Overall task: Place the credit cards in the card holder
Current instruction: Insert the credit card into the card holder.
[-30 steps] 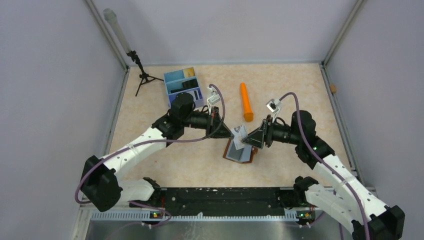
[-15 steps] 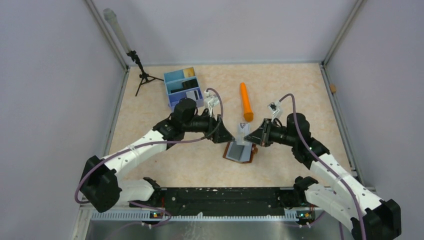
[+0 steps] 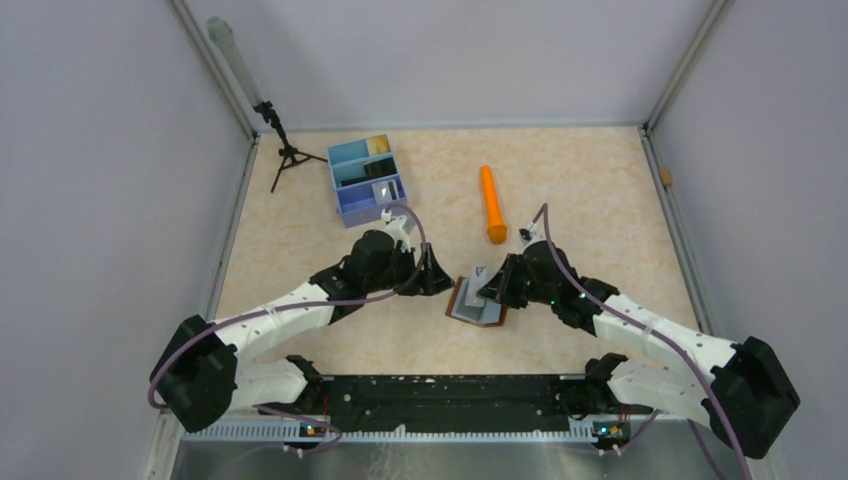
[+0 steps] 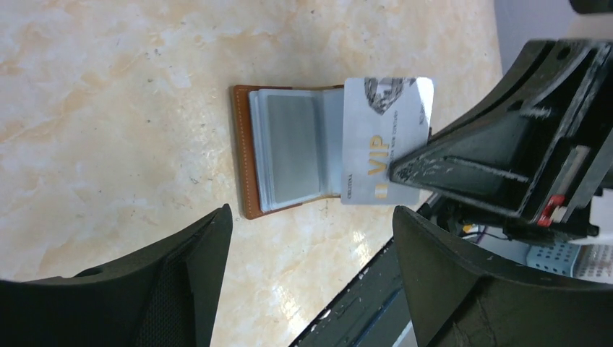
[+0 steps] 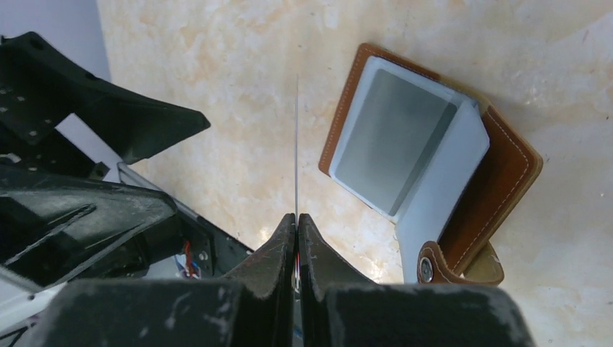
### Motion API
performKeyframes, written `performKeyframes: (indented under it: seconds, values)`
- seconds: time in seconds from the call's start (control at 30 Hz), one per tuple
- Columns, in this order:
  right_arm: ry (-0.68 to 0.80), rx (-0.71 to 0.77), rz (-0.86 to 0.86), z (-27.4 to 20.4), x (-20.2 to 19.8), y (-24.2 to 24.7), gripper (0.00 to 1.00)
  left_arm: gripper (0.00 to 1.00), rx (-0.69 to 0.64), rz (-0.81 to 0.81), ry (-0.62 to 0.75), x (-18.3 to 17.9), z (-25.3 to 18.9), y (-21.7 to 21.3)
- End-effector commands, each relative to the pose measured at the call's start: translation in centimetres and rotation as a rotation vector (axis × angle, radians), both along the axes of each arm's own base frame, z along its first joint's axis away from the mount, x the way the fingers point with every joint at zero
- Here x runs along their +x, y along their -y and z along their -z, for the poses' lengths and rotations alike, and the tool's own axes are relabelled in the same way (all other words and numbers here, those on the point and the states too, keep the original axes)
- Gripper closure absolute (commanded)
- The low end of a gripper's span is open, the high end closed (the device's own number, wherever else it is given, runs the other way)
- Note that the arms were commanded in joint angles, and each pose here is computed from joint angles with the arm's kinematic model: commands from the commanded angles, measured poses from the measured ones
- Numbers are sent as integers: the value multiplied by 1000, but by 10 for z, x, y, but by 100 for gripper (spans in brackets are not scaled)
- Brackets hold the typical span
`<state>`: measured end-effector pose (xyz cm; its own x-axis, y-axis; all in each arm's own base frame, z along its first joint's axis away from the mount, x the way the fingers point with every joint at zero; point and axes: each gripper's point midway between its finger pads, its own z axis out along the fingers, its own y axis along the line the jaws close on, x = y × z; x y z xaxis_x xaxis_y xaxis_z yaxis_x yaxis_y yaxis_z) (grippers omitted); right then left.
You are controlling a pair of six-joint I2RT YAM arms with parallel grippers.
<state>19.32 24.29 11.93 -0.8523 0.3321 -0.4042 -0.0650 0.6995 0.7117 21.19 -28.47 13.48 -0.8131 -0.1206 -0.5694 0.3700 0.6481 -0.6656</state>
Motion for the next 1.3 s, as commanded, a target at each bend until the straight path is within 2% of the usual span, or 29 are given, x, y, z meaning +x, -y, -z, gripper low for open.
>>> performKeyframes:
  seconds: [0.0,0.43,0.97,1.27]
  values:
    - [6,16,74,-8,12,-17,100,15,-33,-98,25,18,-3,6]
    - [-94,-88,169,46,-5,10,100,21,61,-33,-65,13,46,46]
    - [-149,-89,193,73,-23,27,100,28,239,-28,-71,26,91,57]
    - [-162,-75,215,83,-24,34,100,38,313,-41,-71,25,105,51]
